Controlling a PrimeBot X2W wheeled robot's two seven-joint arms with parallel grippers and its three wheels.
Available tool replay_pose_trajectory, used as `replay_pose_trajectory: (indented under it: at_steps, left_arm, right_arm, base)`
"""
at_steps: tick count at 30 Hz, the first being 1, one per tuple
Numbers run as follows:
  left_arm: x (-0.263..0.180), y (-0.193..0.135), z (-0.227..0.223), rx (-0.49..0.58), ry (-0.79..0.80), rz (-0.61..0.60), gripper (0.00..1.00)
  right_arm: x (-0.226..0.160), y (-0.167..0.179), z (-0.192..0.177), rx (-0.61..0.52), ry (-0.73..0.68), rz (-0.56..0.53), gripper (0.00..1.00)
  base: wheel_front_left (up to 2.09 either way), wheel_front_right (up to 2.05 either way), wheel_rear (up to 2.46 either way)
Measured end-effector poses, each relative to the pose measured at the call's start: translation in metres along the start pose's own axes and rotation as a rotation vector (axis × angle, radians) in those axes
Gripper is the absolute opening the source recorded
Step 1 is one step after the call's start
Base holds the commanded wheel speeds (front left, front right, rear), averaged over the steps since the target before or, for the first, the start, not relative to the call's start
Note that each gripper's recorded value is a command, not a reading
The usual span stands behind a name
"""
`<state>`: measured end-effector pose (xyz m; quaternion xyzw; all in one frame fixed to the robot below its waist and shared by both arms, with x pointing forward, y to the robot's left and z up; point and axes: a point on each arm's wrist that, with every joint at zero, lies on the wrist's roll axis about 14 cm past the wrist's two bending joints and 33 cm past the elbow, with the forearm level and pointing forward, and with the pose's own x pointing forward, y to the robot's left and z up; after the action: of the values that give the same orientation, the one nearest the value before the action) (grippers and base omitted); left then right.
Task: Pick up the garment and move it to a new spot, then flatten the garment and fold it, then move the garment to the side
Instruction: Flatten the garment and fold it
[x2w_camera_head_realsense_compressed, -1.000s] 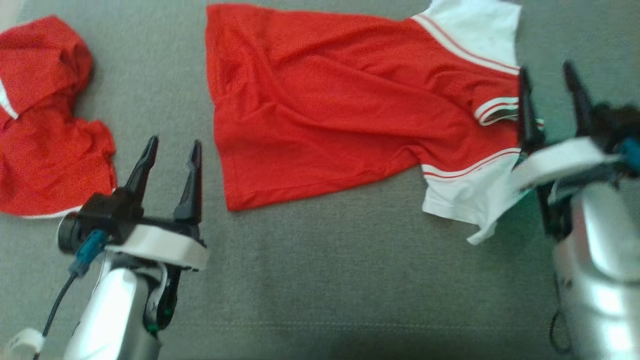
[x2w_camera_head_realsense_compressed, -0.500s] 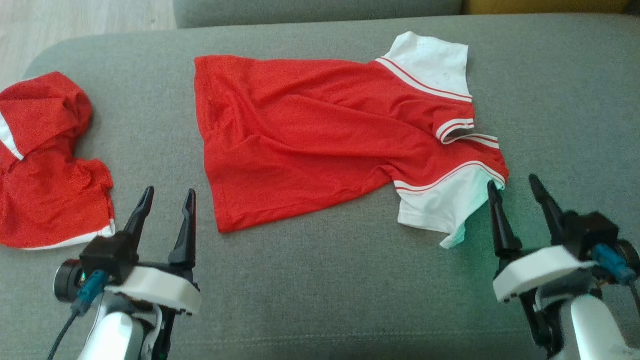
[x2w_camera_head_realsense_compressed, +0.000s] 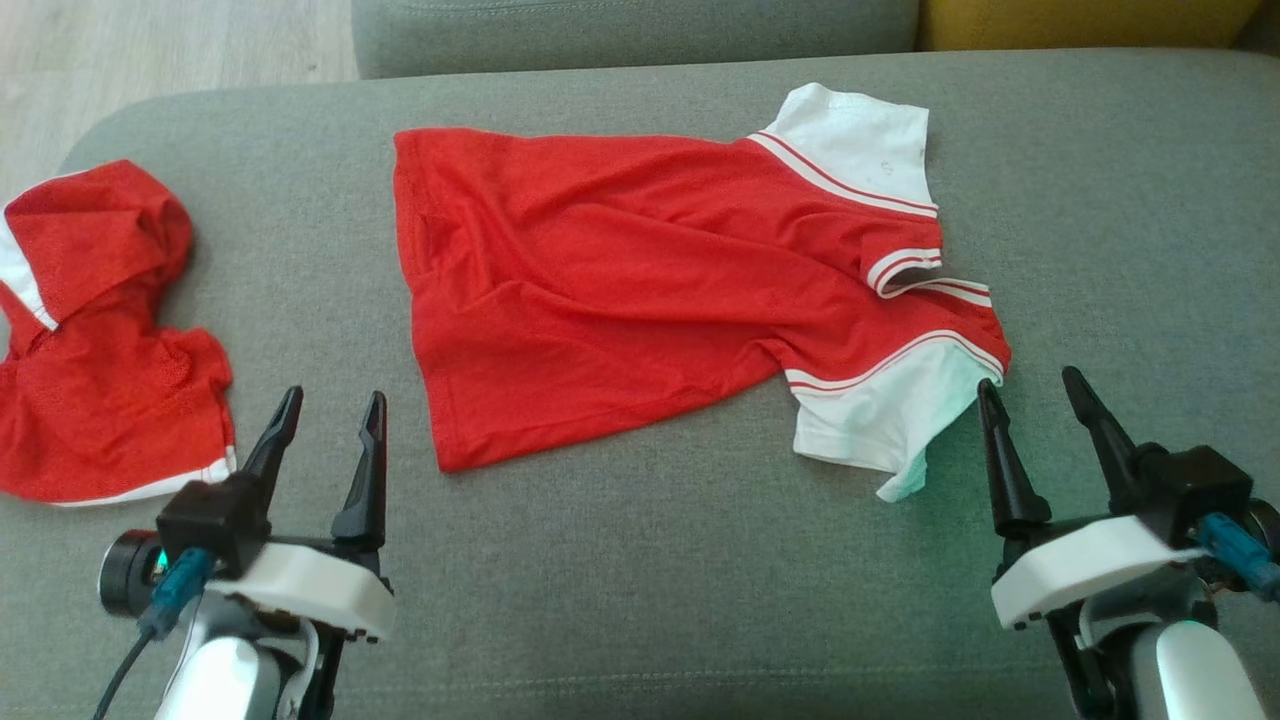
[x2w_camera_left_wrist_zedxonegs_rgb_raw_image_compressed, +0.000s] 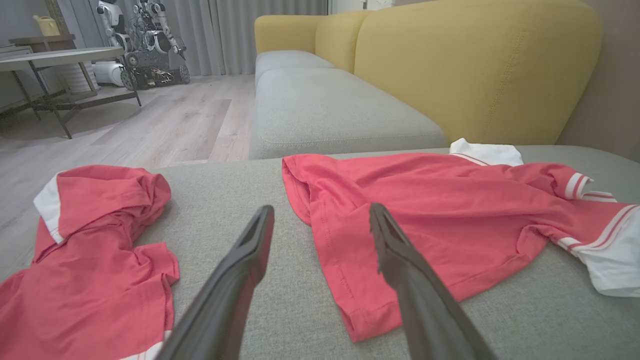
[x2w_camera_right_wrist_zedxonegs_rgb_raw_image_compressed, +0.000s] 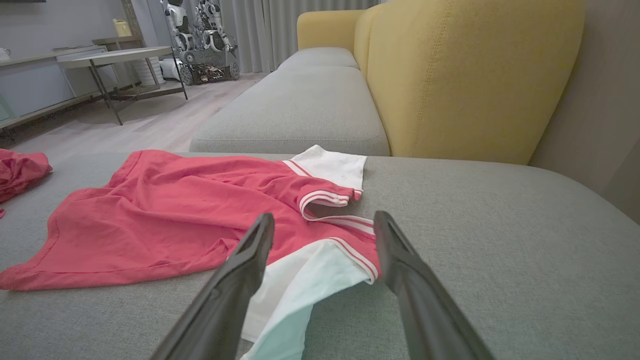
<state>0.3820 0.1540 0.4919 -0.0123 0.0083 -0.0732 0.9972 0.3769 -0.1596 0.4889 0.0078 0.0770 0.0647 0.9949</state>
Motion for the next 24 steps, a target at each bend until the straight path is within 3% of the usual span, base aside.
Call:
replay_pose_trajectory:
  at_steps: [14,24]
  left_arm:
    - [0.012,-0.013,-0.013,-0.036,0.062,-0.041,1.00]
    - [0.029,-0.040,-0.096,-0.126,0.383,-0.121,1.00]
  right_arm:
    - [0.003,0.002,-0.001,0.027,0.001,0.007,1.00]
    - [0.013,0.001,-0.015,0.060,0.038,0.006,1.00]
  base:
    - [0.00,0.00,0.00]
    - [0.00,0.00,0.00]
